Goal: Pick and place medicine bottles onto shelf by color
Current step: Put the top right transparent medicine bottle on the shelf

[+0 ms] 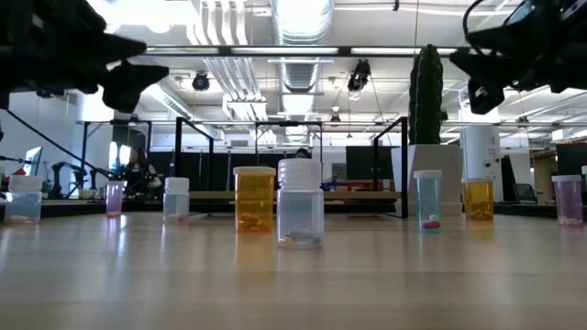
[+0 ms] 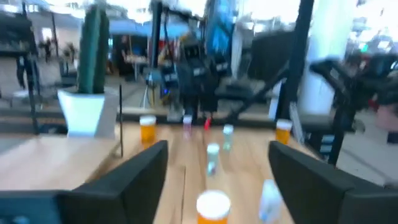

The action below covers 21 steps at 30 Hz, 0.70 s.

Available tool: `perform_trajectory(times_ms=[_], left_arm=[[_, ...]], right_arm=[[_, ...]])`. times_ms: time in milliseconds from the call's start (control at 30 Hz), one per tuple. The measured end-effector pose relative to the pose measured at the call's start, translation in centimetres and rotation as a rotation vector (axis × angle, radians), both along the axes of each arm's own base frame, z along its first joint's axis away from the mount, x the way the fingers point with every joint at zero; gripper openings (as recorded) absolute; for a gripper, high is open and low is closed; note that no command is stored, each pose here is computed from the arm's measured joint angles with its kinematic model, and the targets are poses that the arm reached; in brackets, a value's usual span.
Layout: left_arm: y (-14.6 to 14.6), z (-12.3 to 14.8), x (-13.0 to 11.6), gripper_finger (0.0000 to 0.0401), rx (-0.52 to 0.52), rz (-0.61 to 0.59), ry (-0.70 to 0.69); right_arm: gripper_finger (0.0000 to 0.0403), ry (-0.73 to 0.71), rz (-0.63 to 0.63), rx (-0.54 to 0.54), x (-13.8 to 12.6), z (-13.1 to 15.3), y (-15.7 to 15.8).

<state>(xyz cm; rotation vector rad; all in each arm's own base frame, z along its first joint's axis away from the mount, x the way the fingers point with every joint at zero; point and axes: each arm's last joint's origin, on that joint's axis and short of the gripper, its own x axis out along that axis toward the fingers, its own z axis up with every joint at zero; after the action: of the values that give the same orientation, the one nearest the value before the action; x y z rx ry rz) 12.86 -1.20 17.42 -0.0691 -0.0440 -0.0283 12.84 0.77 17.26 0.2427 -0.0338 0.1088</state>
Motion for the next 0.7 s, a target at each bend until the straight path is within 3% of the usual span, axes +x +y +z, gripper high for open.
perform_trajectory(times_ms=[200, 300, 500, 700], left_arm=[[-0.2, -1.2, 1.0, 0.0089, -0.051, -0.033, 0.135], [-0.3, -1.8, 1.6, 0.0016, -0.083, -0.029, 0.202], [-0.3, -2.6, 3.1, 0.0001, -0.093, 0.043, 0.375], [0.0, -3.3, 4.0, 0.0, -0.11, 0.264, 0.767]], right_arm=[[0.0024, 0.117, -0.007, 0.02, 0.8, -1.3, 0.0], [0.0014, 0.139, -0.029, 0.027, 1.1, -1.6, 0.0], [0.0009, 0.189, -0.094, 0.024, 1.4, -2.3, -0.2], [0.0009, 0.182, -0.095, 0.025, 1.6, -2.3, -0.2]])
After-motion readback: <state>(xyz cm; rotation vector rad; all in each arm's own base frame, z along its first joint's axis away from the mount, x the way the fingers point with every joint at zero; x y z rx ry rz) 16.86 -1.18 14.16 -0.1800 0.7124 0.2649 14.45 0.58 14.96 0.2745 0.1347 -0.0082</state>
